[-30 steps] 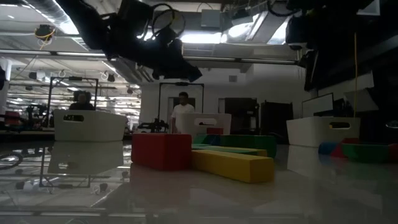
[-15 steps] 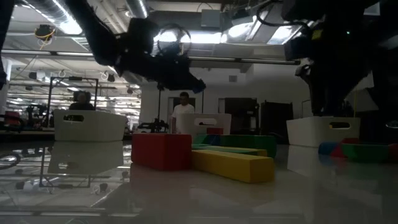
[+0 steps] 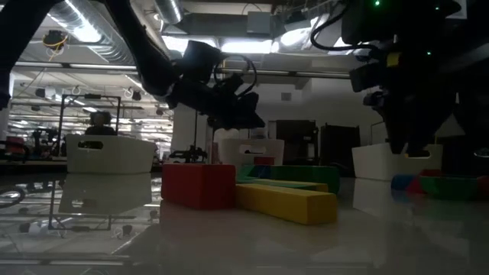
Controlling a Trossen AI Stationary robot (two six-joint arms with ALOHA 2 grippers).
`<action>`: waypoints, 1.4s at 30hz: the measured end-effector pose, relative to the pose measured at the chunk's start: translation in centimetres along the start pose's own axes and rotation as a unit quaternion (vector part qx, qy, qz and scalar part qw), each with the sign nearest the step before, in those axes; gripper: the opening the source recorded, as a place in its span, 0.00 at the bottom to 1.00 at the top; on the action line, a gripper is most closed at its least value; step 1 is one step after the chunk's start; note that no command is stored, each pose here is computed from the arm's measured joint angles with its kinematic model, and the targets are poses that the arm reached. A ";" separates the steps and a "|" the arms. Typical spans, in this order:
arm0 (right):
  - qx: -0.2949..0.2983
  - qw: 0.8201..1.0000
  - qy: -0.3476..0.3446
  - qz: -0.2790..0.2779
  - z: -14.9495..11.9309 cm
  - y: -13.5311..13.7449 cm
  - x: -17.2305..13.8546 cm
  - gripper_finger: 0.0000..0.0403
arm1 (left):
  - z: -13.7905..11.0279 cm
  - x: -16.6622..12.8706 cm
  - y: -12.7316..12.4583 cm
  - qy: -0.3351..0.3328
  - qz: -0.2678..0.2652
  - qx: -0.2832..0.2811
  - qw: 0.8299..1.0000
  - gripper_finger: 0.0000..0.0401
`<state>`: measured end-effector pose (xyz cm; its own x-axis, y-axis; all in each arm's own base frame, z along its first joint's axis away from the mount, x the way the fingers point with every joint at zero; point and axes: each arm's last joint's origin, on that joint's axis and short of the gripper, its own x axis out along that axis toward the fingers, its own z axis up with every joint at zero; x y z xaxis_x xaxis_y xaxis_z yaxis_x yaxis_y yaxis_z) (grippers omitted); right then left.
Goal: Sort blocks
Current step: Put the blue block into the top center white bin
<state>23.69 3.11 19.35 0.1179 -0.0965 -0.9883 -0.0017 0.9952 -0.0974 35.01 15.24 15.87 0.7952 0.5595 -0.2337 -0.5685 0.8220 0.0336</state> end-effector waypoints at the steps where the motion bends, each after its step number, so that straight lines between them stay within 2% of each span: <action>1: 0.000 1.000 0.002 0.000 0.0 0.0 0.0 0.48 | 0.0 0.1 0.0 0.004 0.002 -0.001 1.000 0.43; 6: -0.004 1.000 0.002 0.000 0.0 0.0 0.1 0.48 | 0.2 0.1 0.0 0.010 0.003 -0.001 1.000 0.53; 10: -0.008 1.000 0.001 0.000 0.0 0.0 0.1 0.48 | 0.3 0.0 -0.1 0.008 0.002 -0.002 1.000 0.57; 22: -0.042 0.999 -0.012 0.010 0.3 0.1 0.2 0.48 | 0.2 -0.2 -1.4 0.010 -0.015 0.013 1.000 0.56; 30: -0.045 0.999 0.023 0.005 -1.5 0.1 2.4 0.48 | 0.3 -0.6 -2.9 0.002 -0.035 0.032 0.999 0.56; 34: -0.044 0.999 0.008 0.006 -1.6 0.2 3.2 0.48 | 0.3 -0.8 -3.3 0.001 -0.040 0.033 0.999 0.56; 42: -0.054 0.998 -0.008 -0.028 -1.6 0.0 3.5 0.48 | 0.3 -0.9 -3.6 0.001 -0.044 0.034 0.998 0.56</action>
<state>22.51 2.76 15.67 0.1370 -0.1514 -0.9789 -0.1021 0.9808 -0.1660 36.41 11.86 16.21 0.8409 0.4847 -0.2408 -0.4806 0.8733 0.0793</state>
